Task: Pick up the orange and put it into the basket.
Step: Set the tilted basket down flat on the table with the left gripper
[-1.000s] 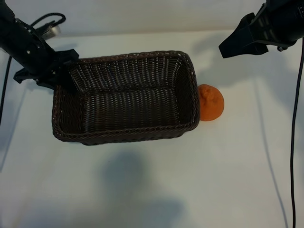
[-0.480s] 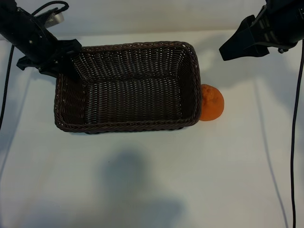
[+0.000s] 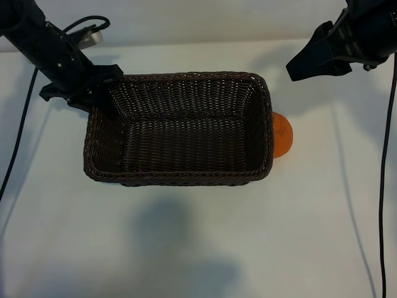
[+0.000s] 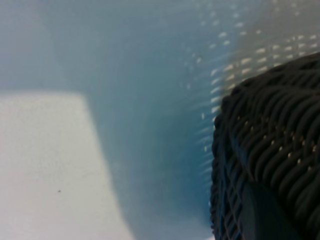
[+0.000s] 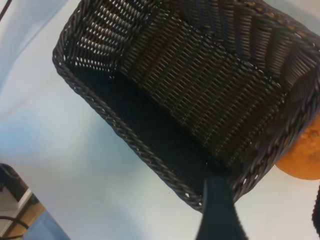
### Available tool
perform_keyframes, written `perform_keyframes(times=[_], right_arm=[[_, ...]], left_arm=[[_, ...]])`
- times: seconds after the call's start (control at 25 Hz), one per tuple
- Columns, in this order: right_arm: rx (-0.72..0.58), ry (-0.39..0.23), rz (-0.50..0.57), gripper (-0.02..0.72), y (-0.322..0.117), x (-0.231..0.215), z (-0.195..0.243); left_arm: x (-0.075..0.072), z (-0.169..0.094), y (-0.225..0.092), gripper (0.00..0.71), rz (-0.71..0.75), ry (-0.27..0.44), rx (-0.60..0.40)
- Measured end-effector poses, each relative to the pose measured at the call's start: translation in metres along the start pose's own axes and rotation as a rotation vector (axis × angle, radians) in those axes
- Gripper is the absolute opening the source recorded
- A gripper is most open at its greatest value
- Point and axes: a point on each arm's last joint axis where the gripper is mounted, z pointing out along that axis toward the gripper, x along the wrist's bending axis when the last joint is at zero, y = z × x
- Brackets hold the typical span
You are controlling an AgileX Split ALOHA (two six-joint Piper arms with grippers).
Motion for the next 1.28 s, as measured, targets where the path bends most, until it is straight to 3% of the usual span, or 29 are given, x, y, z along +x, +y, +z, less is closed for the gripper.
perform_keyframes(times=[1.08,1.28], right_arm=[[-0.003,-0.001,0.0,0.444,0.0002,-0.0001,0.0],[-0.003,-0.001,0.0,0.444,0.0002,-0.0001,0.0]], left_arm=[[0.0013,0.0017,0.0002,0.173,-0.017,0.004,0.005],[0.0012,0.0017,0.0002,0.241,-0.033,0.004,0.005]])
